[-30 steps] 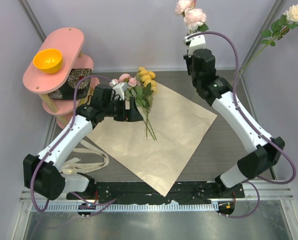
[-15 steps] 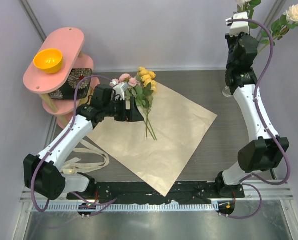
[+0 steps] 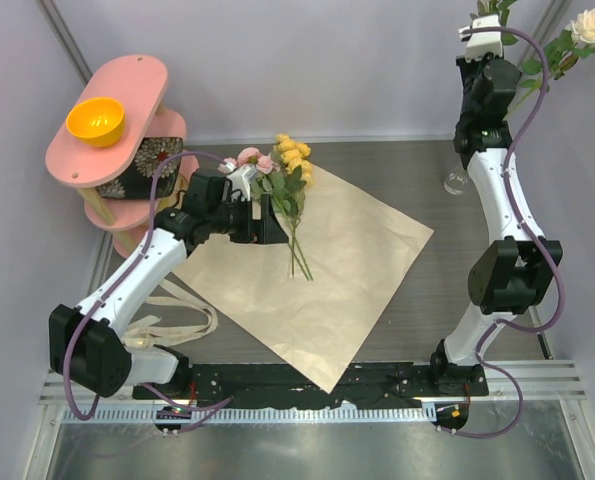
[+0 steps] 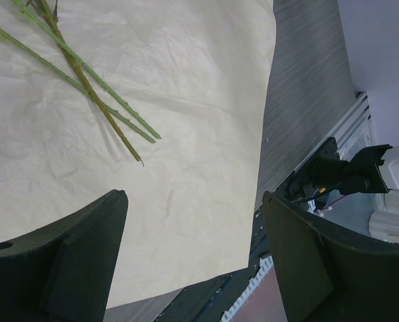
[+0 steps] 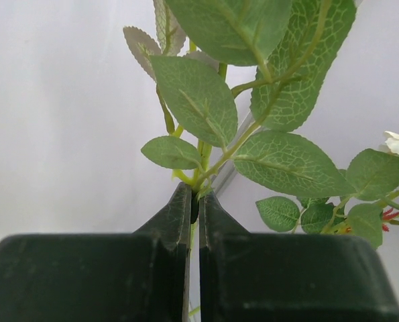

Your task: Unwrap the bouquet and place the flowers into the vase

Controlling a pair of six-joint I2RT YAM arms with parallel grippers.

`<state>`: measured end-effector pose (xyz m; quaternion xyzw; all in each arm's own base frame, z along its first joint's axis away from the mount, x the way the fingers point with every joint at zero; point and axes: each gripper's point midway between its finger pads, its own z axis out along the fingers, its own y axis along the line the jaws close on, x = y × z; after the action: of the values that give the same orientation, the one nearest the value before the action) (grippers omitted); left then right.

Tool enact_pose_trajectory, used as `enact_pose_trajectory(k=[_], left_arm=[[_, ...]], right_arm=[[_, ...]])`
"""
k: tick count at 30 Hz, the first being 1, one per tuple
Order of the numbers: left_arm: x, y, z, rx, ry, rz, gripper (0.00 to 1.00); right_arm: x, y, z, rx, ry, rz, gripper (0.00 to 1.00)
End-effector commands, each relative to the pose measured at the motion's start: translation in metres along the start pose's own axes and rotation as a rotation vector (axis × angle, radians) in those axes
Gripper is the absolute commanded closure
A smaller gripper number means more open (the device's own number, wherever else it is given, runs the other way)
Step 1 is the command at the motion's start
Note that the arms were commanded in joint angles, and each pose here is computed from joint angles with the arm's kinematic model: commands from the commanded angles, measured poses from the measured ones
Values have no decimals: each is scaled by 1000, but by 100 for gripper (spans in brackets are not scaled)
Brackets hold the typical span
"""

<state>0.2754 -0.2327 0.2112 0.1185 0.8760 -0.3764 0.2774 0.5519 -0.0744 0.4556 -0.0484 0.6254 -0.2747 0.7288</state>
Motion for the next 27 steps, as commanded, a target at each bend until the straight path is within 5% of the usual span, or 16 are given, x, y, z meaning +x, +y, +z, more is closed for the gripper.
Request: enact_pose_trajectory(k=[1,27], left_arm=[[-6,-5,2,32,-11,16,15],[0,2,11,20,23,-5,14]], right_arm=[[-46,-30,6,71,-152,74,99],[27,-33,2,83,-112,179,99]])
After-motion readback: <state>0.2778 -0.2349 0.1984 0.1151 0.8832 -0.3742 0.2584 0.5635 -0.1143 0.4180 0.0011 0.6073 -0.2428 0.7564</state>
